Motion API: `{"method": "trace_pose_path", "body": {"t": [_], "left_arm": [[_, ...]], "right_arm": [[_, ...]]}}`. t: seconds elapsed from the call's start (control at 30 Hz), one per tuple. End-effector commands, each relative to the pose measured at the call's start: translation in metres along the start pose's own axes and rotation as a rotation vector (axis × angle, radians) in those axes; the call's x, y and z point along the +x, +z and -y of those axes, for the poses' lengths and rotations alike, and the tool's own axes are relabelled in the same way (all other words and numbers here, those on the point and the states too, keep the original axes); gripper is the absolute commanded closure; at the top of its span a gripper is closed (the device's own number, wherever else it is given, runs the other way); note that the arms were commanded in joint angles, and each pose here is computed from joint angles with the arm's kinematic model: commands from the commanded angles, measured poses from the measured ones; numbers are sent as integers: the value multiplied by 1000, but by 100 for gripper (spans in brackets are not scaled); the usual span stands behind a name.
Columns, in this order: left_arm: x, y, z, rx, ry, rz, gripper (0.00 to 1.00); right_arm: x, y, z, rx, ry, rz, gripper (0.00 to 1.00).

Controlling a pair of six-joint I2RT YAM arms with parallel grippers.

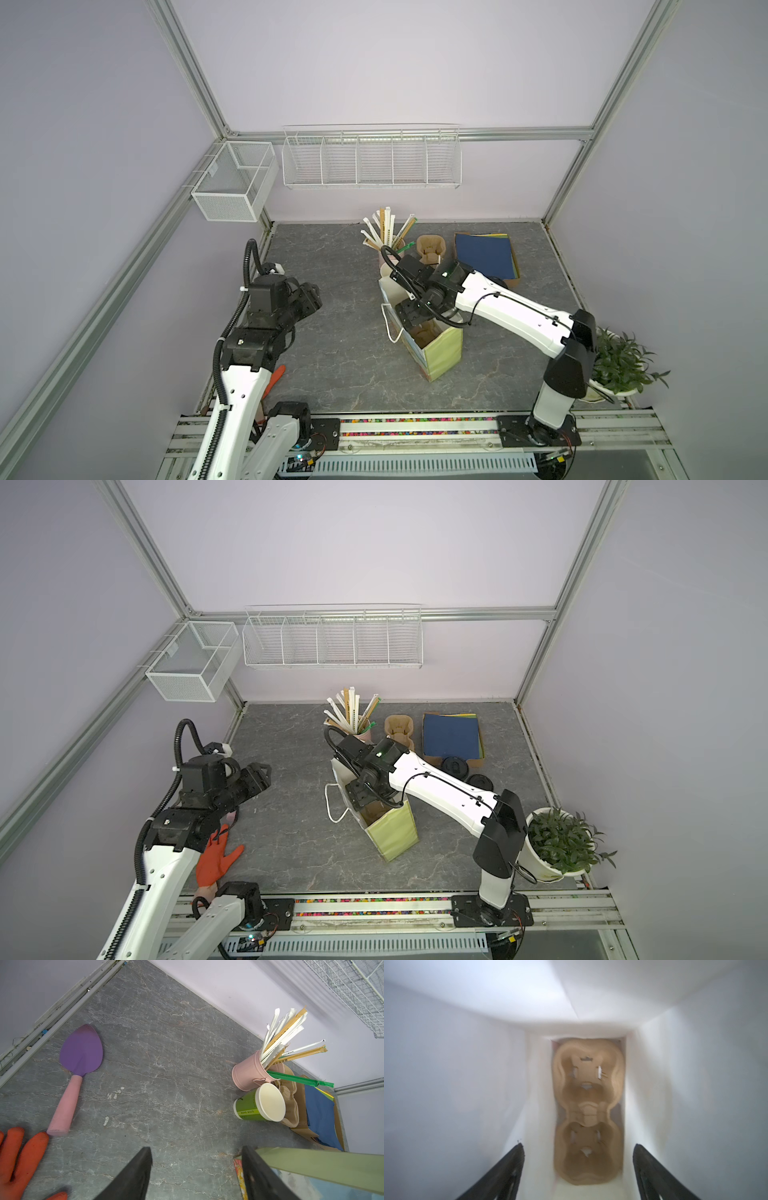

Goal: Pack the takeout coffee

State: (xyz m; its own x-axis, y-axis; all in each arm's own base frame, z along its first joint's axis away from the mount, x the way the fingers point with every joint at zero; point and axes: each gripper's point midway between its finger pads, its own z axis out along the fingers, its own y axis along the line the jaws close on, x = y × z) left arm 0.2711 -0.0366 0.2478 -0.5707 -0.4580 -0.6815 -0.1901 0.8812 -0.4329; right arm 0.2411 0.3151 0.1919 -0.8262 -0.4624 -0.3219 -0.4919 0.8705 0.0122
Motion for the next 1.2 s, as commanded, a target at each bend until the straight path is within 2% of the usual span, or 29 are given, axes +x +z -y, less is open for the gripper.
{"method": "trace_pose_path", "body": {"t": [0.0,0.27,0.53,0.93,1.03,1.17], "left_arm": [[4,1,-2,-8,15,-27,31],[8,6,-1,-5,18,-55,31],[14,15,1,-1,20,-105,31],[20,24,3,4,21,-153,31],[23,24,8,24,18,-166,31],[33,15,33,89,36,-186,31]], "right_arm": [[-9,-29,9,4,-12,54,9],[-9,-25,10,-32,-1,50,6],[-28,-60,5,-143,6,147,6],[-25,-57,10,-225,55,112,6],[-24,-54,9,-244,66,104,7],[-24,-51,16,-228,78,103,7]]}}
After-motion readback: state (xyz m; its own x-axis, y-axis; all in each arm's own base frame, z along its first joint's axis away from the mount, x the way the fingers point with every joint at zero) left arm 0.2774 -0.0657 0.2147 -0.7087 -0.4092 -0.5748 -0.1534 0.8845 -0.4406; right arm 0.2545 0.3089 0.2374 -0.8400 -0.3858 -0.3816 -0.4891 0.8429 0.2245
